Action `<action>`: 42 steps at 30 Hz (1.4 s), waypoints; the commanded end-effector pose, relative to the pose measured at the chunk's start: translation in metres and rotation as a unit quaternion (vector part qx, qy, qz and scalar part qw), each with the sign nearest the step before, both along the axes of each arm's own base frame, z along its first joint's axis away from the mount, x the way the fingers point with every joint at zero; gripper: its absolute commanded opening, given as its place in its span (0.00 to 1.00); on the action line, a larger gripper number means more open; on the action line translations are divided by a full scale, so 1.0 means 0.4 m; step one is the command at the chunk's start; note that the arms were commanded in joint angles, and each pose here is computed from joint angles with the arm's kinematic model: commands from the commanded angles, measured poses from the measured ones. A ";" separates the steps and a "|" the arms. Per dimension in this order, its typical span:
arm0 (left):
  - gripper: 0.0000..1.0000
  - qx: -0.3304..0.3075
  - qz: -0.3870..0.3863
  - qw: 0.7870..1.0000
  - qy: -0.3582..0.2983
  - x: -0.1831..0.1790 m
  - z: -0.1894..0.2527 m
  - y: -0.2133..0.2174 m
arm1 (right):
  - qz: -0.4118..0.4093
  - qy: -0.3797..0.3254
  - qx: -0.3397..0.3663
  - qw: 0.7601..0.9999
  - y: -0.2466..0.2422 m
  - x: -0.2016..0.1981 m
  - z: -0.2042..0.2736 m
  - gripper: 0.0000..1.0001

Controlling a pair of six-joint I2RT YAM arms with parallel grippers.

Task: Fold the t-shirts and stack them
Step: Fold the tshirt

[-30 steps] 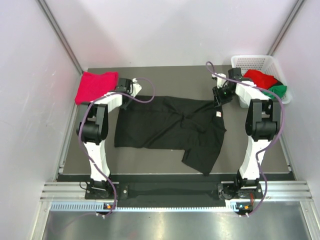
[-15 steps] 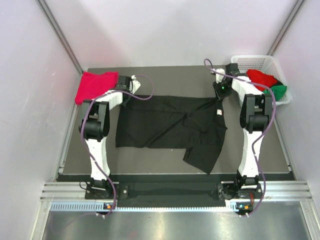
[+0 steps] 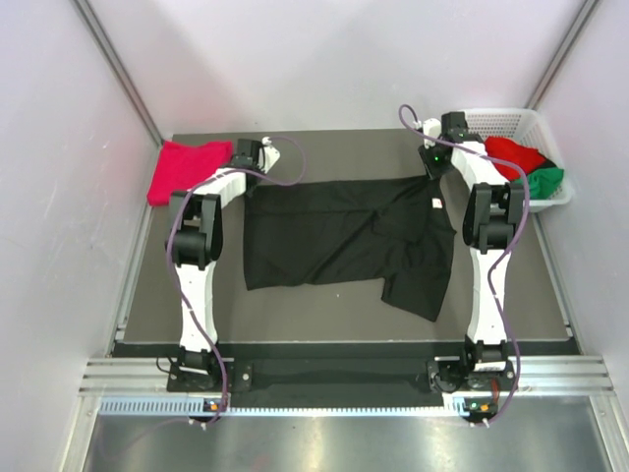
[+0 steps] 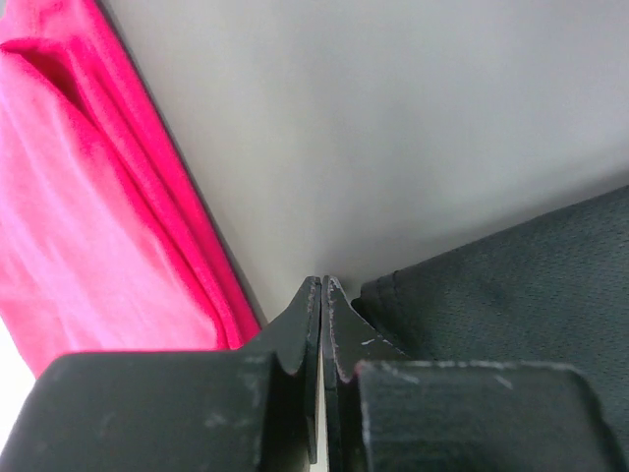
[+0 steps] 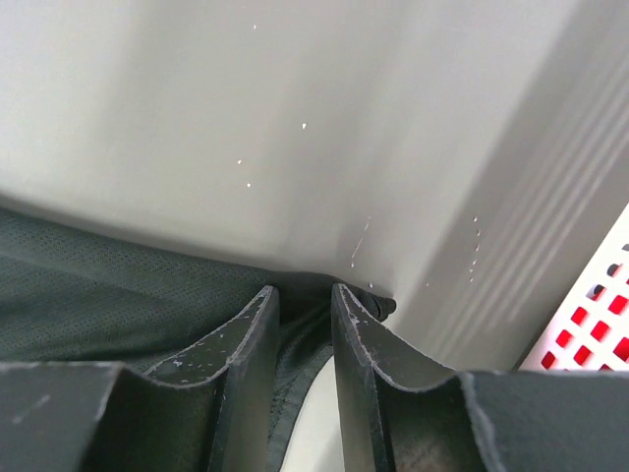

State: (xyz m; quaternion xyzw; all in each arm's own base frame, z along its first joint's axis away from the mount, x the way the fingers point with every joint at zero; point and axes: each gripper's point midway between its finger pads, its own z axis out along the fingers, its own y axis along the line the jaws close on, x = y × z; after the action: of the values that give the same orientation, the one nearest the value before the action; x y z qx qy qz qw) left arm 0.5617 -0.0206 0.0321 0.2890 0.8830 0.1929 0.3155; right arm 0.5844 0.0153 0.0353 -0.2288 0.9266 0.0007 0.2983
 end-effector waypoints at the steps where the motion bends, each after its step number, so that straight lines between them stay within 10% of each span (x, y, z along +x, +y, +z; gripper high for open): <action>1: 0.00 -0.034 -0.010 0.999 0.034 -0.028 -0.029 -0.039 | -0.002 -0.030 -0.020 0.999 -0.017 0.036 0.029 0.29; 7: 0.02 -0.031 -0.008 0.999 0.031 -0.026 -0.023 -0.053 | 0.003 -0.022 -0.023 0.999 -0.003 0.019 0.021 0.31; 10: 0.25 -0.037 0.001 0.999 0.033 -0.030 -0.025 -0.051 | 0.007 -0.023 -0.022 0.999 0.009 0.009 0.033 0.32; 17: 0.38 -0.052 0.018 0.998 0.026 -0.029 -0.004 -0.050 | 0.014 -0.021 -0.023 0.999 0.028 -0.004 0.042 0.32; 42: 0.39 -0.088 0.057 0.992 -0.076 0.004 0.229 -0.069 | 0.033 -0.012 -0.030 0.999 0.074 -0.033 0.040 0.32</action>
State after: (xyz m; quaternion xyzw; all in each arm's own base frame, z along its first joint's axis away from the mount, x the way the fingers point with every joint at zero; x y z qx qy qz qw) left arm 0.5581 -0.0405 0.0911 0.2058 0.8921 0.1750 0.3621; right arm 0.5810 0.0266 0.0362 -0.2507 0.9188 -0.0297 0.3033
